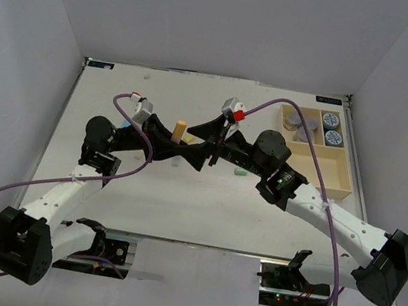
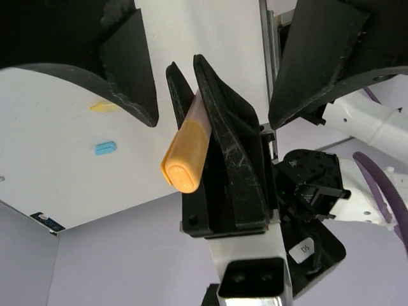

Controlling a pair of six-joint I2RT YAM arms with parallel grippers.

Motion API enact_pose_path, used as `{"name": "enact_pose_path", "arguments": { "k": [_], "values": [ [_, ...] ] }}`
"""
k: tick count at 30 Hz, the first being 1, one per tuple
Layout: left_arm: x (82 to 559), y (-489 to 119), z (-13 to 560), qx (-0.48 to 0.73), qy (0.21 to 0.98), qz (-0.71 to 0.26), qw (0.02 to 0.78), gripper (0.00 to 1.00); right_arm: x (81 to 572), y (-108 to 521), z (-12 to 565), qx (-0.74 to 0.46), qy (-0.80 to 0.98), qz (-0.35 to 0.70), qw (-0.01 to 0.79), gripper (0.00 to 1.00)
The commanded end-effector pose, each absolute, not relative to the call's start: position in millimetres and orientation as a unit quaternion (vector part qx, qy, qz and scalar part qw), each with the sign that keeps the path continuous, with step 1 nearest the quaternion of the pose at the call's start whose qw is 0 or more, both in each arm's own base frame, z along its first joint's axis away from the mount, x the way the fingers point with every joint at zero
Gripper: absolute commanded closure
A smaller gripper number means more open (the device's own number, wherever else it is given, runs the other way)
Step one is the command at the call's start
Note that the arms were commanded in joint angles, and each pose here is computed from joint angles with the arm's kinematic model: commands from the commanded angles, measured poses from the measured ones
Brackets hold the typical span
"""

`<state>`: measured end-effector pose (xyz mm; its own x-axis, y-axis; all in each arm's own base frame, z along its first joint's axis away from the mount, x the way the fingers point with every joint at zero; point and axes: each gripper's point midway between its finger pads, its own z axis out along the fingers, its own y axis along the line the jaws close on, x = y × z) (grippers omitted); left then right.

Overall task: Sort the stationery into containers
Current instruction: Close the pen cap on the pen.

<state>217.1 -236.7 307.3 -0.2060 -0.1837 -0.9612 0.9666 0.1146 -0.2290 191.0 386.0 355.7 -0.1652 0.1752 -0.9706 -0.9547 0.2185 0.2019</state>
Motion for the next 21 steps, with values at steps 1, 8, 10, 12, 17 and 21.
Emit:
{"name": "enact_pose_path", "arguments": {
  "k": [1, 8, 10, 12, 17, 21],
  "values": [
    [220, -236, 323, 0.371, 0.526, -0.546, 0.536, 1.0, 188, 371, 404, -0.352, 0.518, 0.507, 0.592, 0.22],
    [215, -238, 322, 0.385, 0.524, -0.553, 0.521, 1.0, 208, 352, 409, -0.379, 0.538, 0.473, 0.587, 0.03],
    [212, -239, 322, 0.392, 0.522, -0.556, 0.514, 1.0, 210, 350, 420, -0.398, 0.524, 0.477, 0.583, 0.05],
    [212, -239, 320, 0.393, 0.526, -0.558, 0.508, 1.0, 211, 354, 417, -0.42, 0.516, 0.487, 0.567, 0.05],
    [210, -241, 321, 0.401, 0.524, -0.558, 0.502, 1.0, 215, 370, 424, -0.451, 0.494, 0.508, 0.542, 0.01],
    [210, -242, 319, 0.401, 0.528, -0.563, 0.494, 1.0, 212, 380, 421, -0.468, 0.478, 0.528, 0.524, 0.04]
  ]
}}
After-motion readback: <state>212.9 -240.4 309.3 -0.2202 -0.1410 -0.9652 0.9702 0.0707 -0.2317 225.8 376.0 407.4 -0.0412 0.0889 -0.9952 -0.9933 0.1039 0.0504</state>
